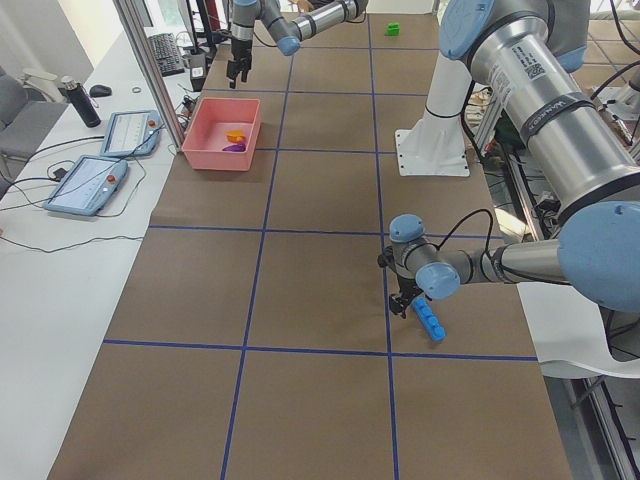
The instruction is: Put all blocks into box
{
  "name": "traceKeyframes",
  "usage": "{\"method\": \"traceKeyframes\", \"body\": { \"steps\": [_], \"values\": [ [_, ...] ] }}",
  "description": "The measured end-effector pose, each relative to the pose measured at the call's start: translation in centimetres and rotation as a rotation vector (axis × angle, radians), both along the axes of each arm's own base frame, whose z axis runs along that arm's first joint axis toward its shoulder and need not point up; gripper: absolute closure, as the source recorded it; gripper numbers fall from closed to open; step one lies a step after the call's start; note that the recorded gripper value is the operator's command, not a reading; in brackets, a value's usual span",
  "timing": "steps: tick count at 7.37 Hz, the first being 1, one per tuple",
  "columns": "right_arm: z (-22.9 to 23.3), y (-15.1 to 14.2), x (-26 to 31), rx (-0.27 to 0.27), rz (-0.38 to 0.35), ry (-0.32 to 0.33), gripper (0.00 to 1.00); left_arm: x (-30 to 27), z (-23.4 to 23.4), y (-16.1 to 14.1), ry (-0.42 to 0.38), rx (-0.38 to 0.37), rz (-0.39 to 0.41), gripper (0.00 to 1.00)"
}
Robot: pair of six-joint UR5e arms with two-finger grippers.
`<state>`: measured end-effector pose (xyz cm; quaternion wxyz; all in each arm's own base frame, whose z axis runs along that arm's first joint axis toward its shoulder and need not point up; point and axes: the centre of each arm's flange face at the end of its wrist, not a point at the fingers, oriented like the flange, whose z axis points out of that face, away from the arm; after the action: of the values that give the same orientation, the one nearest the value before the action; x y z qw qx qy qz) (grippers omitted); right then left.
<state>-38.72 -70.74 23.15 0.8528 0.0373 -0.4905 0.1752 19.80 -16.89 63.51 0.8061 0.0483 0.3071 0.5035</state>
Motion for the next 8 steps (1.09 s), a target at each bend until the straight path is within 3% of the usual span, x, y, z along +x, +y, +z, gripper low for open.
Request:
{"method": "traceKeyframes", "body": {
  "steps": [2,4,6,8],
  "values": [
    [4.2,1.5,1.4,0.0,-0.019,0.019,0.0,1.8,0.1,1.8,-0.03,0.007,0.021,0.49],
    [7.8,3.5,3.1,0.013,-0.035,0.038,0.0,2.1,0.4,2.3,-0.043,0.008,0.03,1.0],
    [11.3,5.0,6.4,0.003,-0.038,0.042,0.0,1.9,0.6,2.2,-0.053,0.019,0.013,1.0],
    [16.4,6.9,12.5,-0.001,-0.074,0.036,0.0,2.3,-1.6,1.5,-0.024,0.001,-0.066,1.0]
  ]
}}
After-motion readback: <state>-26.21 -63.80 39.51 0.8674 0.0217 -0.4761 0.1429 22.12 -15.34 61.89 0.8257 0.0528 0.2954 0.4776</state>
